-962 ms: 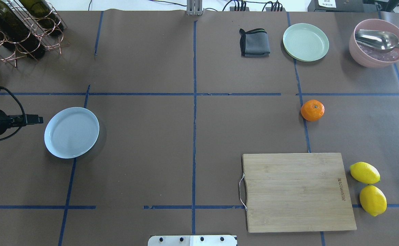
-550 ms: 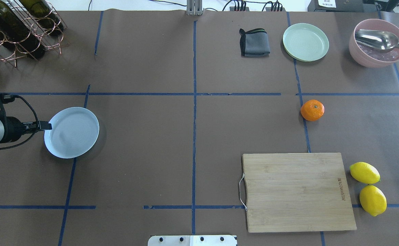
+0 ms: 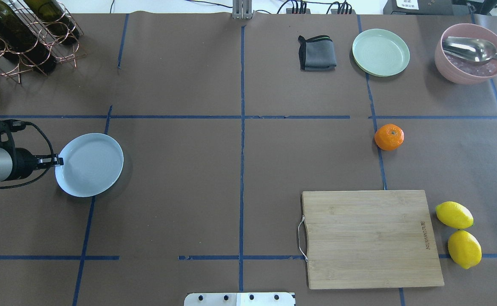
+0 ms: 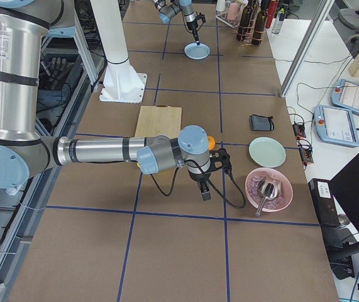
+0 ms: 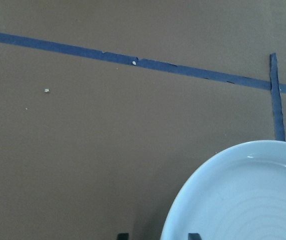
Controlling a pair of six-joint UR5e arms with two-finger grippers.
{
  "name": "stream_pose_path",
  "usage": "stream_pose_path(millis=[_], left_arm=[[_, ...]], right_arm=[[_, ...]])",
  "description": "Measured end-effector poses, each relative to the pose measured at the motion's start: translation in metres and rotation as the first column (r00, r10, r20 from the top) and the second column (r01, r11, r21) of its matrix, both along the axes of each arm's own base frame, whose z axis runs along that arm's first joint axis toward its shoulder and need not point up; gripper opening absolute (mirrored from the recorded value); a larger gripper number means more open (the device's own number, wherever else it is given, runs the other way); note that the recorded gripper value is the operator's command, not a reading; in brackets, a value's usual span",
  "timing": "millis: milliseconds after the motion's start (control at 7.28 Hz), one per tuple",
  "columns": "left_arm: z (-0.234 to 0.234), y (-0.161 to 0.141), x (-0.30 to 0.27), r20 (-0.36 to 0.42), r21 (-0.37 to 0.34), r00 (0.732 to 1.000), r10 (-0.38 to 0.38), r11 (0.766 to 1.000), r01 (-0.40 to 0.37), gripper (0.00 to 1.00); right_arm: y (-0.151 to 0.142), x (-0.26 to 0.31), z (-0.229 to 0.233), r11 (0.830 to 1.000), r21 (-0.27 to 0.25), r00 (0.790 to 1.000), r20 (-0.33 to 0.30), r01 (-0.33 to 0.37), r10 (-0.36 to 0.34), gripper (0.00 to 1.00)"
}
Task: Pick orange to plate
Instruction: 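Reach the left gripper to the light blue plate's rim and grip it, then slide the light blue plate with the left gripper toward the table center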
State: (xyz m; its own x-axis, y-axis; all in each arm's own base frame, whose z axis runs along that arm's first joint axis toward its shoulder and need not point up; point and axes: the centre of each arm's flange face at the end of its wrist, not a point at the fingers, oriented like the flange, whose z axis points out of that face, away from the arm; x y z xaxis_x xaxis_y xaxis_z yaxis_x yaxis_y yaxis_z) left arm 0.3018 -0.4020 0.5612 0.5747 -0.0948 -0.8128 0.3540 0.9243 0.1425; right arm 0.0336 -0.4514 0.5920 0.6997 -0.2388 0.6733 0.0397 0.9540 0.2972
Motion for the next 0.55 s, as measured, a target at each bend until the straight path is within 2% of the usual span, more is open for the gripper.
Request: stream_pose_path(millis=[275, 550], left_arm=[[-0.003, 0.000, 0.000, -0.003, 0.004, 1.000, 0.003, 1.000, -0.003, 0.00], [-0.041, -0.001, 0.002, -0.061, 0.046, 0.998, 0.011, 0.999, -0.008, 0.00]], right_arm=[[0.000, 0.000, 0.000, 1.000, -0.001, 1.000, 0.000, -0.001, 0.001, 1.00], [0.000, 0.000, 0.000, 1.000, -0.001, 1.000, 0.000, -0.001, 0.001, 1.00]])
